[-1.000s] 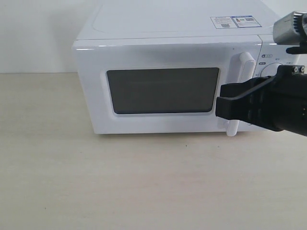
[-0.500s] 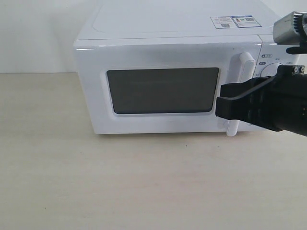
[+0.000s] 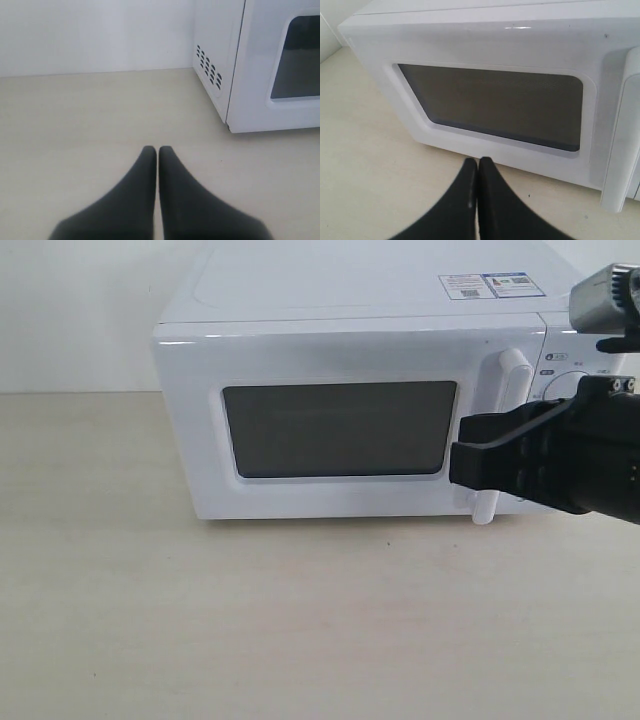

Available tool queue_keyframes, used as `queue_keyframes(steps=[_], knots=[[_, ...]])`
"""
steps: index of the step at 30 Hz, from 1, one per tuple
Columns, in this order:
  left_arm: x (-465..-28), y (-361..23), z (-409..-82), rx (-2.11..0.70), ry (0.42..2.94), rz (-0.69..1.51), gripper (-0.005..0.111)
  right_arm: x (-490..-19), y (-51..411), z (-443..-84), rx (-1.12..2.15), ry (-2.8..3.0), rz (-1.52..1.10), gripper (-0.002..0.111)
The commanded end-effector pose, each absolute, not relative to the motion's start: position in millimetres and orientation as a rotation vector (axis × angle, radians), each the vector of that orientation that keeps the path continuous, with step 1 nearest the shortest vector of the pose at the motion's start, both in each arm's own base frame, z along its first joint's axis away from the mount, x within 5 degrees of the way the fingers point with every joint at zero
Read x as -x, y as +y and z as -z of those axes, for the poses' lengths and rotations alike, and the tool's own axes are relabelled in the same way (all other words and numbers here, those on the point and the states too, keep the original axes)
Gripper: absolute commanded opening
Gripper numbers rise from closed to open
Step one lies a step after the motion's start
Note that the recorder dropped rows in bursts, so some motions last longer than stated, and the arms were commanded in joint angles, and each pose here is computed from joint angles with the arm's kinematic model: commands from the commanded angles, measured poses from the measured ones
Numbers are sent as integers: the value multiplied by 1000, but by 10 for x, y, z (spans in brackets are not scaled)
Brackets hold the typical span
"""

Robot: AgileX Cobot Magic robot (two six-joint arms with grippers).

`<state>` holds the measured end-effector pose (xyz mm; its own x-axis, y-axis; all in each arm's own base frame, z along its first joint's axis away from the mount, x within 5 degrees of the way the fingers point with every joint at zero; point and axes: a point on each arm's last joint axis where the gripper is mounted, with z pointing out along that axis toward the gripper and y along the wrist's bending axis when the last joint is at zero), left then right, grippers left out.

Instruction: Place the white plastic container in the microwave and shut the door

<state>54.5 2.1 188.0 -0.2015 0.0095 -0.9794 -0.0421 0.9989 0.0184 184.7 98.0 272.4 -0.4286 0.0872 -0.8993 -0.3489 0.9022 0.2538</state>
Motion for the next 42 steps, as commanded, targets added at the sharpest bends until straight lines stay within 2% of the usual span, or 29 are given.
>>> queue_keyframes(steps=[1, 8, 15, 22, 28, 35, 42], knots=[[-545, 24, -1866, 30, 1777, -48, 4, -1838, 965, -2749, 195, 1936, -483, 0], [-545, 24, -1866, 30, 1777, -48, 4, -1689, 893, -2937, 193, 1851, -515, 0], [-545, 24, -1866, 30, 1777, -48, 4, -1155, 642, -3109, 281, 1669, -521, 0], [-545, 24, -1866, 30, 1777, -48, 4, -706, 234, -2802, 75, 1486, -441, 0], [-545, 24, -1866, 30, 1777, -48, 4, -467, 64, -2577, -52, 1343, -318, 0], [-545, 24, -1868, 30, 1776, -48, 4, -500, 0, -2445, -161, 1363, -219, 0], [-545, 24, -1868, 30, 1776, -48, 4, -547, 2, -2228, -180, 1429, -229, 0]])
